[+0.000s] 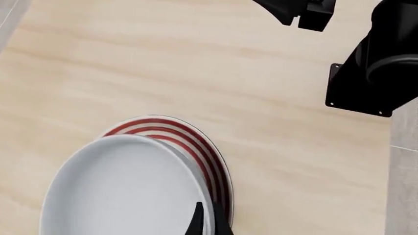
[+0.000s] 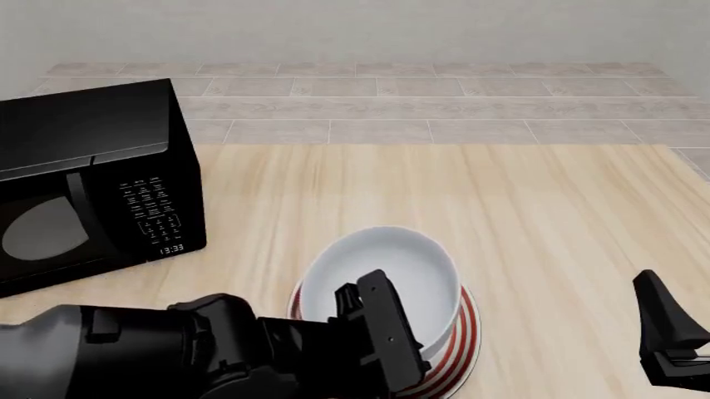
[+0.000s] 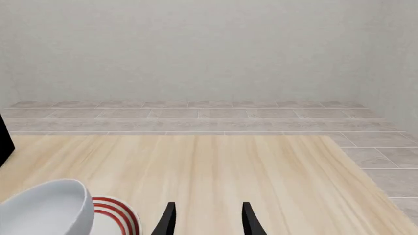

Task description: Pick up the white bowl and put it on the plate.

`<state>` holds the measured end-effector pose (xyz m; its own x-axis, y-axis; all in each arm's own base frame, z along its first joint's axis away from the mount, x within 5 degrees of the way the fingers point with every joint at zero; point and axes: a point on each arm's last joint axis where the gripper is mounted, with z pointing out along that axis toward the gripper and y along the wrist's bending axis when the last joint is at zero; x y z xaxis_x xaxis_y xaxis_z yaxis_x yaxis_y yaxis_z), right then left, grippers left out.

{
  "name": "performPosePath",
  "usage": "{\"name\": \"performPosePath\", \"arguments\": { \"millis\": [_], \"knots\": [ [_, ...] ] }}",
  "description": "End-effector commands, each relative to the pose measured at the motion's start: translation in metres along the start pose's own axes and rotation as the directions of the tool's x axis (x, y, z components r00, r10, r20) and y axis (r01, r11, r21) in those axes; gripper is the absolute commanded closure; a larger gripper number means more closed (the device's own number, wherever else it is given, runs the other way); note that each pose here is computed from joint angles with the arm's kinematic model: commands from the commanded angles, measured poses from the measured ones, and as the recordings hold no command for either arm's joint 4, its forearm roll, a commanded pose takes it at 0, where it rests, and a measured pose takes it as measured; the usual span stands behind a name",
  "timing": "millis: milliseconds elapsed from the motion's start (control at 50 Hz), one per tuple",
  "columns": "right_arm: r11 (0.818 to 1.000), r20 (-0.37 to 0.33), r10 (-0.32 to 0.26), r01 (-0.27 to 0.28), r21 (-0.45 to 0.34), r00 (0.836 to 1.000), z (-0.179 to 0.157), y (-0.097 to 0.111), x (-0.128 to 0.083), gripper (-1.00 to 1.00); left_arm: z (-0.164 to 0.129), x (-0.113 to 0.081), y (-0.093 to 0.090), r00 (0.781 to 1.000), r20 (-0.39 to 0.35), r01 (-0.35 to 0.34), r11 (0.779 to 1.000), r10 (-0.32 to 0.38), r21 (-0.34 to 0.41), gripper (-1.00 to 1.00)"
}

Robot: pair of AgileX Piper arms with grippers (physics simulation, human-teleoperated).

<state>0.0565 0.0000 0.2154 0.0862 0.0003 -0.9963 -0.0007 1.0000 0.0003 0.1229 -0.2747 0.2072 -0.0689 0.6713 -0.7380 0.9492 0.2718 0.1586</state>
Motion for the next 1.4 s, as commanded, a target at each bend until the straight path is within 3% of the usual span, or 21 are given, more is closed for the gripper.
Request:
{"name": "performPosePath", "arguments": {
  "millis": [20,1400],
  "knots": [
    [1.000,-0.001,-0.001,0.001,0.003,1.000,0.000,0.000,0.000,-1.00,-0.002,-0.004,0.002,0.999,0.013,-0.046,0.999,0.046,-0.007,1.00],
    [1.000,-0.001,-0.001,0.001,0.003,1.000,0.000,0.000,0.000,-1.00,0.031,0.011,0.005,1.000,-0.011,0.012,1.000,-0.012,-0.016,1.00]
  ]
}}
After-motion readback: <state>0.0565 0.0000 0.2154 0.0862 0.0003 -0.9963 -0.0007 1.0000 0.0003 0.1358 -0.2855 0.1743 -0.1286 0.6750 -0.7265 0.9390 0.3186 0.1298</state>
